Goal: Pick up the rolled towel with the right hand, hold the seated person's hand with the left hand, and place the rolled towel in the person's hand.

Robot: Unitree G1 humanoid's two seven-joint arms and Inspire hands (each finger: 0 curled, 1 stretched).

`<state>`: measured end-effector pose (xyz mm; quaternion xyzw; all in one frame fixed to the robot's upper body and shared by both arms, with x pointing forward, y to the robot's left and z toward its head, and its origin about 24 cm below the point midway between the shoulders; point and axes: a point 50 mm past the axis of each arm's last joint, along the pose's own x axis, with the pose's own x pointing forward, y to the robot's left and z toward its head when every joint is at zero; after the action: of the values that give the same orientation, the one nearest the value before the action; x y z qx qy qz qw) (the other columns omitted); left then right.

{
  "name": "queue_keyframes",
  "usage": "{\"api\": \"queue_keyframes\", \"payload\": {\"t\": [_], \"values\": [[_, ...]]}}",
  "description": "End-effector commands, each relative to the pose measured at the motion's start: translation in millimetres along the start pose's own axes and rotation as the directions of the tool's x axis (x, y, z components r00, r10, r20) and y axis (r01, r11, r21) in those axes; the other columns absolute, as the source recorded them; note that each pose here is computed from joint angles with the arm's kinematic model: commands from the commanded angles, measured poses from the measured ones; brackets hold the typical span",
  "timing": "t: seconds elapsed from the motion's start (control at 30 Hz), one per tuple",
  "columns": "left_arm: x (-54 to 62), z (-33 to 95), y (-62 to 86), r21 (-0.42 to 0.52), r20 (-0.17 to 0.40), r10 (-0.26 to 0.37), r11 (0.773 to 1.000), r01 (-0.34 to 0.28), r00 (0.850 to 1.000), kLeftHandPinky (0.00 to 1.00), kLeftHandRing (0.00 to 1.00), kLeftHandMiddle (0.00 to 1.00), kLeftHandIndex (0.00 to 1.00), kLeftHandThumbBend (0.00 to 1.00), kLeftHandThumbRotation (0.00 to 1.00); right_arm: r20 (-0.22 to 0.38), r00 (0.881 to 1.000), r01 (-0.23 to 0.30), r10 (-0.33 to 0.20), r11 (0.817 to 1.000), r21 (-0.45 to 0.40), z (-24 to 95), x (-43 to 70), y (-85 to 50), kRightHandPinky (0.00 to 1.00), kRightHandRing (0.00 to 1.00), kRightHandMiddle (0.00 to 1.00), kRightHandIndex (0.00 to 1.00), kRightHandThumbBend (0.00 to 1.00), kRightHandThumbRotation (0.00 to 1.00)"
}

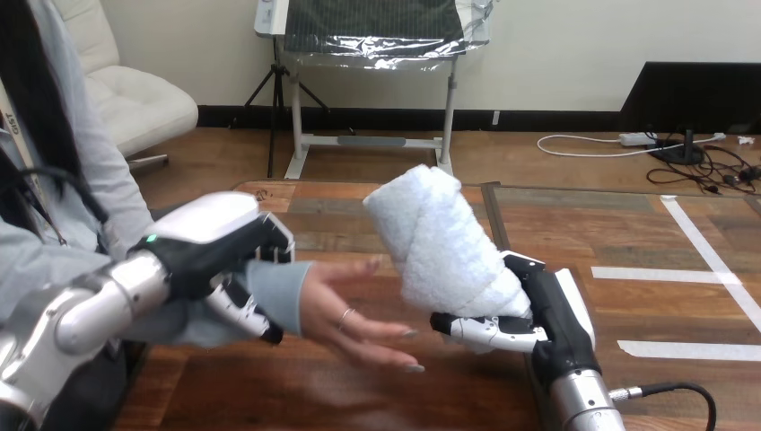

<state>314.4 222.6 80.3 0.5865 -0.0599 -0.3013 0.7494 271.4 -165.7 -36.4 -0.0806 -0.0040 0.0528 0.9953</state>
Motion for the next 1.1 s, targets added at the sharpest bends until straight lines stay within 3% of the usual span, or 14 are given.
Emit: {"api": "queue_keyframes", "payload": {"t": [0.0,0.53,1.07], "values": [[13.4,32.7,67.2,0.055,0.151,0.209,0.974,-0.219,0.966,0.25,0.30,0.37,0.38,0.82,0.00,0.174,0.985,-0.014,0.013,1.000,0.002,39.7,32.9,6.1,0.29,0.34,0.45,0.47,0.75,0.00],[27.9,52.1,80.9,0.057,0.206,0.235,0.966,-0.251,0.950,0.26,0.31,0.38,0.37,0.84,0.00,0.152,0.987,-0.057,0.055,0.998,0.006,33.1,27.0,18.3,0.30,0.35,0.46,0.47,0.73,0.00],[34.9,60.5,83.6,0.056,0.240,0.228,0.967,-0.248,0.944,0.28,0.33,0.39,0.38,0.84,0.00,0.151,0.982,-0.113,0.113,0.994,-0.014,26.8,16.6,39.1,0.30,0.35,0.46,0.47,0.75,0.00]]}}
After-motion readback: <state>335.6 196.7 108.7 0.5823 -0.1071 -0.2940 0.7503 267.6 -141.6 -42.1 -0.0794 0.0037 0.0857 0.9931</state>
